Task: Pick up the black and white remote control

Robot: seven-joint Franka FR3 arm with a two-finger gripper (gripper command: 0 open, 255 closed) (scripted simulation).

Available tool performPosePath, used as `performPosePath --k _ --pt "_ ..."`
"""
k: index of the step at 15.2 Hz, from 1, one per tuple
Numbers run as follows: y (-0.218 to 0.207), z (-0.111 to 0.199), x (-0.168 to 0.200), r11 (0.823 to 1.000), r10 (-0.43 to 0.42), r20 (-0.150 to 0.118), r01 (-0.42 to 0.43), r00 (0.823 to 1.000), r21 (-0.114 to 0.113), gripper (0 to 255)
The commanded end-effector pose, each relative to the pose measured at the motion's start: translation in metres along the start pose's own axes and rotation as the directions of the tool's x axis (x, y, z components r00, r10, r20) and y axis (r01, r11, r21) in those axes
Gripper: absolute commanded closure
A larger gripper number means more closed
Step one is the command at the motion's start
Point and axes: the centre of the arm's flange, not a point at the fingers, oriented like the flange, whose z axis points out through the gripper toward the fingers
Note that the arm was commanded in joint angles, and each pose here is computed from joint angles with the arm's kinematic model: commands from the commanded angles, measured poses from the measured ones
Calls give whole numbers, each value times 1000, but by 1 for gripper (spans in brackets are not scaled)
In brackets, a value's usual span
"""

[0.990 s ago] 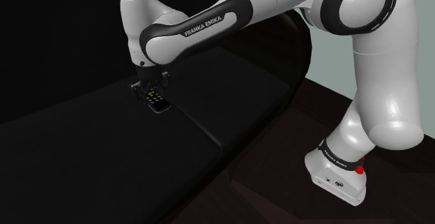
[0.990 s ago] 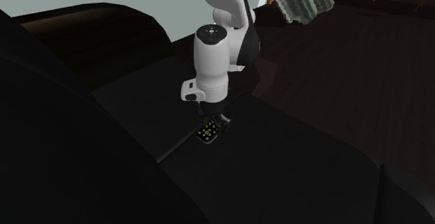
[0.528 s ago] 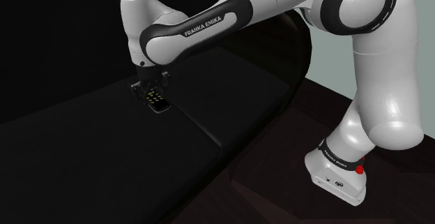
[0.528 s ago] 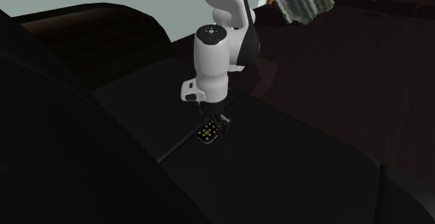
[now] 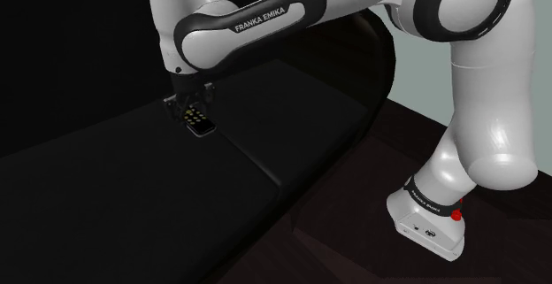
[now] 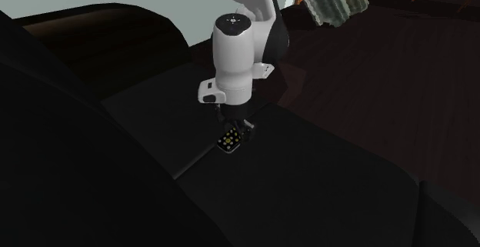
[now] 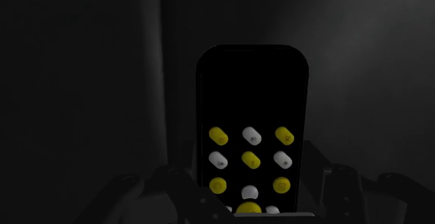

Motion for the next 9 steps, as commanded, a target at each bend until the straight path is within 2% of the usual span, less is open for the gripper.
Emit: performPosePath --k 1,9 --pt "0 -10 0 1000 0 0 0 1000 0 255" --pt "0 -52 1 1000 0 0 0 1000 0 255"
